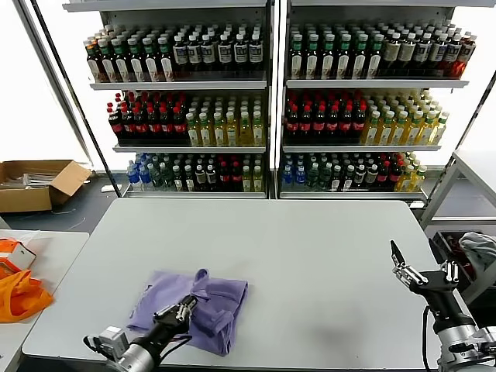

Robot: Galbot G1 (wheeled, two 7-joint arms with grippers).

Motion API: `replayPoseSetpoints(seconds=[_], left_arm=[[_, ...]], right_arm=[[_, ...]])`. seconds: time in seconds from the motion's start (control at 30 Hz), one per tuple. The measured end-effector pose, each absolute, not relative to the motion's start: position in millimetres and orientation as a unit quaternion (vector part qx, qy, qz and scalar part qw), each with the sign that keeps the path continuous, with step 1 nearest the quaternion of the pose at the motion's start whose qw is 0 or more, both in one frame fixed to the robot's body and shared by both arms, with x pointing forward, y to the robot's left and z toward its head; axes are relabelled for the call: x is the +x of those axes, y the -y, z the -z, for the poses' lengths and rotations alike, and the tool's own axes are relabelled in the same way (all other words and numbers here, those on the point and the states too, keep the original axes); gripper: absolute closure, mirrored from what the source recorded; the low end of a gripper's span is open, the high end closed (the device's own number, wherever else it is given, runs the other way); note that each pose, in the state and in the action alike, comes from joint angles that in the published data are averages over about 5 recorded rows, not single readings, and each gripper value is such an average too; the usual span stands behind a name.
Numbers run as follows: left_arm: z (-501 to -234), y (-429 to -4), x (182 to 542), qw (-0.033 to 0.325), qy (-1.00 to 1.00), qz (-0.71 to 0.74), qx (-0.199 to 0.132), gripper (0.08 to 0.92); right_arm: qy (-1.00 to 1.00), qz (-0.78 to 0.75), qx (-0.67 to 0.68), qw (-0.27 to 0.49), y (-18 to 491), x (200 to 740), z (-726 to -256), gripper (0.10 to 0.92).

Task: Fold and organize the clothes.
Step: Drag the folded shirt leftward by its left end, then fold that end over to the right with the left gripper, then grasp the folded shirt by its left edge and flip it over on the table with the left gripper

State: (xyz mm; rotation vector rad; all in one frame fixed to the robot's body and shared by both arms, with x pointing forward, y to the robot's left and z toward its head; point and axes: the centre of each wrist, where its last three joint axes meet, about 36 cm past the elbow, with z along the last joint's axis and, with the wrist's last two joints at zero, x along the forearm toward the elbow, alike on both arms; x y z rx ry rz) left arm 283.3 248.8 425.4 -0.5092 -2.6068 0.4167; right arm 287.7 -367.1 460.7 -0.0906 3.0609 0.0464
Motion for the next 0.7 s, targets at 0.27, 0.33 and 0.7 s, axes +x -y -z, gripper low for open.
replayPoseSetpoints(seconds=[0.27, 0.33, 0.7], left_arm=[[-411.3, -225.3, 276.5, 0.243, 0.935, -0.165, -0.2, 0.704], [-411.7, -221.0, 273.6, 0.245, 0.932, -0.171, -0.204, 0.652], [-444.3, -236.8, 266.6, 0.205, 0.942, -0.174, -0.202, 0.332]], right_arm=[[-0.999, -0.016, -0.035, 0.035, 364.1, 287.5, -457.2, 0.2], [-0.999, -0.016, -0.037, 0.035, 363.6, 288.2, -457.0, 0.2], [-0.998, -0.019, -0.04, 0.036, 361.3, 291.3, -456.9, 0.2]])
